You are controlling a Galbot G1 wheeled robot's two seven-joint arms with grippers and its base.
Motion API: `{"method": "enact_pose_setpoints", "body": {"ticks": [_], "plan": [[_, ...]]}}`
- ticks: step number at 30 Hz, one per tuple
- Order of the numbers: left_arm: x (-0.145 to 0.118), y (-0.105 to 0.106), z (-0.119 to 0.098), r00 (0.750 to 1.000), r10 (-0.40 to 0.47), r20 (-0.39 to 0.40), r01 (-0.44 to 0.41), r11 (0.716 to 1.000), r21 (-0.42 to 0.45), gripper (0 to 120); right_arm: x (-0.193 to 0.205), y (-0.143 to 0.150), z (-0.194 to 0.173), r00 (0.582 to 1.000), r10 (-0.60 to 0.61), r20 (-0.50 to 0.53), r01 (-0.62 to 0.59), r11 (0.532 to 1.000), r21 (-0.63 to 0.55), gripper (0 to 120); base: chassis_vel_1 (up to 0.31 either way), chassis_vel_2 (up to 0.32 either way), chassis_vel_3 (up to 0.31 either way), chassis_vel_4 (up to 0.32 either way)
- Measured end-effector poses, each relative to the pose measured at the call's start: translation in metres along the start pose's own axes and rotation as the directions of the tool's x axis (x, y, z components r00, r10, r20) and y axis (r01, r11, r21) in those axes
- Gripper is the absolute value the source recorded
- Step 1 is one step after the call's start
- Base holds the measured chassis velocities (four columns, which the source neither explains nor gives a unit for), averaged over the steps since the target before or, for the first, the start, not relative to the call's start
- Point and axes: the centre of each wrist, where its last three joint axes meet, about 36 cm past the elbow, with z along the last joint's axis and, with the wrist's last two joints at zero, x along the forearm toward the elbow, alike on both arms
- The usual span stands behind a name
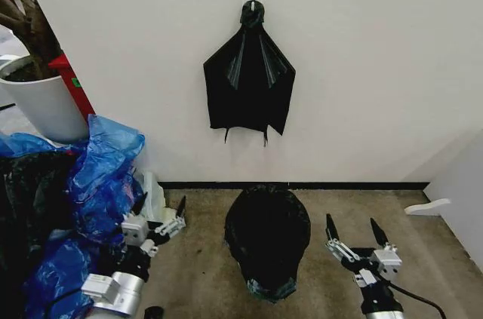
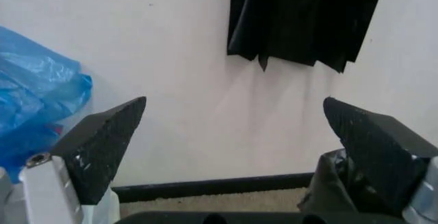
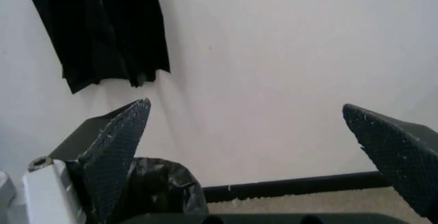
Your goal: Place the garbage bag over the trash bin.
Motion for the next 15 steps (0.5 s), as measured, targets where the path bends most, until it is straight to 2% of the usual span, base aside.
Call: {"method": "enact_pose_setpoints", "body": {"ticks": [7, 15], "plan": [[0.003, -0.006, -0.009, 1.000, -0.010, 0.010, 0.010, 1.000, 0.010, 100, 0.007, -0.005, 0.000, 1.000, -0.002, 0.011, 0.002, 1.000, -0.003, 100, 0.000, 0.000, 0.000, 0.000], [0.004, -0.002, -0.014, 1.000, -0.019, 0.003, 0.019, 1.000, 0.000, 100, 0.005, -0.001, -0.003, 1.000, -0.018, 0.018, 0.019, 1.000, -0.021, 100, 0.000, 0.000, 0.000, 0.000]]}}
